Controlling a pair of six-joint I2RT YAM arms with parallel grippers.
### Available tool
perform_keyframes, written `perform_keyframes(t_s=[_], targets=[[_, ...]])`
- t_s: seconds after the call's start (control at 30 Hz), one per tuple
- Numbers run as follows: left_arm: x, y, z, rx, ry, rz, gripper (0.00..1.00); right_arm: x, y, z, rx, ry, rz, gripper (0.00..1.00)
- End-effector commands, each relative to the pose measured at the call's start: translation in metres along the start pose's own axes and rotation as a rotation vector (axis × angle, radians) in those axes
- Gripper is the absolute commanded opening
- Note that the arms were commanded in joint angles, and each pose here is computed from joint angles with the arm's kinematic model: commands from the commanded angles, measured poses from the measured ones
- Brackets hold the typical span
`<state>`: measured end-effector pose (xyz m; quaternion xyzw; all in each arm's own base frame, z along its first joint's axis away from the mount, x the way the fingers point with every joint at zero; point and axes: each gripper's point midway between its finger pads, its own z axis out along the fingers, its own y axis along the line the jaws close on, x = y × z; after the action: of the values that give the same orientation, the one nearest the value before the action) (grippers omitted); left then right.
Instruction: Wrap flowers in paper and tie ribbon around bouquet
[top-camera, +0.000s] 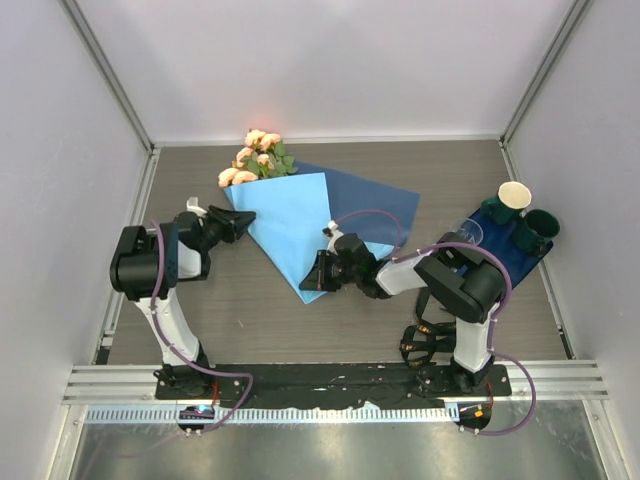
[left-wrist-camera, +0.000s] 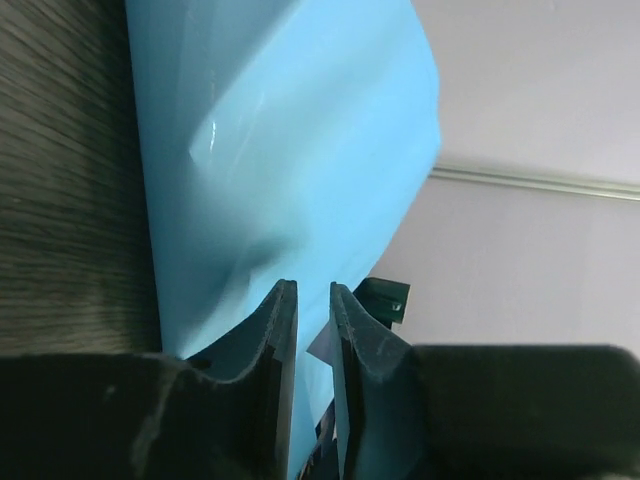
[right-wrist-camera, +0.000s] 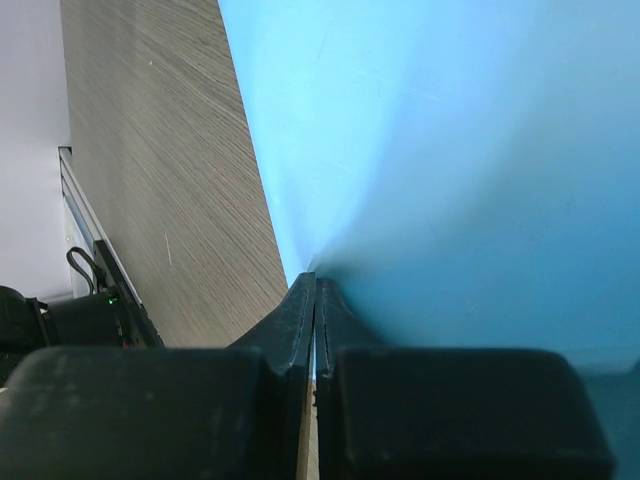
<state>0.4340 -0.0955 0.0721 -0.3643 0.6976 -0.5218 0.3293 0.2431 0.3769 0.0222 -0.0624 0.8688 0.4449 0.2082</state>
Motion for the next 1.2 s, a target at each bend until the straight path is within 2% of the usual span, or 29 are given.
perform_keyframes(t_s=[0.0,0.3,0.57,1.17], targets=[[-0.002,-0.025,-0.010,0.099,-0.032,0.052,0.16,0.004,0.003,0.005,-0.001,0.029,-0.026,0.00],[-0.022,-0.003,-0.001,0.055,-0.116,0.003,0.00,0.006,0.005,0.004,0.001,0.035,-0.031,0.00],[-0.049,0.022,-0.006,-0.104,-0.195,0.001,0.00,0.008,0.006,0.003,0.007,0.041,-0.035,0.00],[-0.092,0.063,0.009,-0.254,-0.265,-0.059,0.00,0.007,0.006,0.009,0.016,0.049,-0.035,0.00]])
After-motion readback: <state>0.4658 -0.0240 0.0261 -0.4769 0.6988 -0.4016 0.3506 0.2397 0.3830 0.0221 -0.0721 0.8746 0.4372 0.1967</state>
